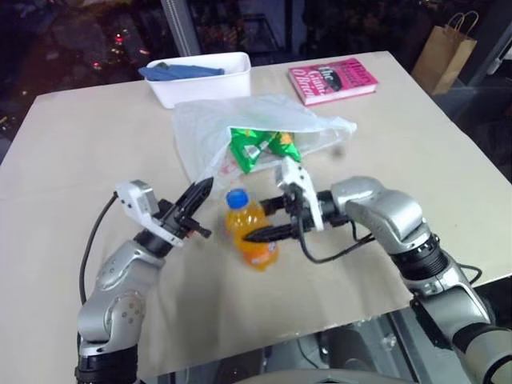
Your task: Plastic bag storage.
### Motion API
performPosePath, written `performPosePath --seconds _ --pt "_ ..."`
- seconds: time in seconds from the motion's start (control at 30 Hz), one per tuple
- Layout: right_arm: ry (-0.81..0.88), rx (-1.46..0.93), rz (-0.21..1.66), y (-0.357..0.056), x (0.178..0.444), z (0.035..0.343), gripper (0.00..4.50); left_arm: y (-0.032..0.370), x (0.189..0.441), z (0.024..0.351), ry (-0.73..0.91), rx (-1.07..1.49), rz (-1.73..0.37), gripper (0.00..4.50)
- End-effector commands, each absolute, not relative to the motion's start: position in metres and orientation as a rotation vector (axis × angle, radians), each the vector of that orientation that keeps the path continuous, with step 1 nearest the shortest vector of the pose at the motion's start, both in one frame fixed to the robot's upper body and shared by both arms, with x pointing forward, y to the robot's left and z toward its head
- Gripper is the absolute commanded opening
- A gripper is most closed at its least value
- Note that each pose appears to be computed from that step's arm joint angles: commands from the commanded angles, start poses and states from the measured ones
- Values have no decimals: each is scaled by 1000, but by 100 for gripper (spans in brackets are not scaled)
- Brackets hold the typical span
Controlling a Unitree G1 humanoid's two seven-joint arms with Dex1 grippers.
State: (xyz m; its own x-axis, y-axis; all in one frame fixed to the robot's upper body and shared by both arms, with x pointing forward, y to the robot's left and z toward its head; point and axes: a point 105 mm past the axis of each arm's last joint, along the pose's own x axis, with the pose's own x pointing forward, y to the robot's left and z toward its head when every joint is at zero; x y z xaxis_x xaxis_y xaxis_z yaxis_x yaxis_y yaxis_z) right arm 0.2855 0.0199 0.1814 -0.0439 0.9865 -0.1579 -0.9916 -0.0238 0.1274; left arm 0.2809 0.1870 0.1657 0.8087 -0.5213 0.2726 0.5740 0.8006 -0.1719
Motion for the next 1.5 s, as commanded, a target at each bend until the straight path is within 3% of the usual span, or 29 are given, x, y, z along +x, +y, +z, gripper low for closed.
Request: performPosePath --seconds 0.03,0.17,0.47,0.67,0.8,0.97,1.2,1.37,1.5 --pt "136 67 1494 13 310 213 223 183 279 177 -261 -231 -620 0" --pt "179 256 1281 7 354 220 223 181 280 180 -274 -238 -629 0" --pt "427 604 1087 18 389 200 223 170 275 197 -338 -281 -675 0" --pt "440 613 1206 35 377 208 223 175 278 204 -375 -313 -621 0" --pt "402 609 1374 33 355 221 223 179 284 200 -366 -283 -571 0" --pt "454 548 1391 29 347 207 223 180 285 200 -374 -321 -545 0" --pt "519 551 1227 30 368 189 223 177 282 199 -372 -346 -575 0" --pt "440 704 1068 26 401 210 223 170 270 189 -311 -344 -644 0" --pt "374 876 1057 21 413 242 223 168 264 181 -272 -330 -671 0"
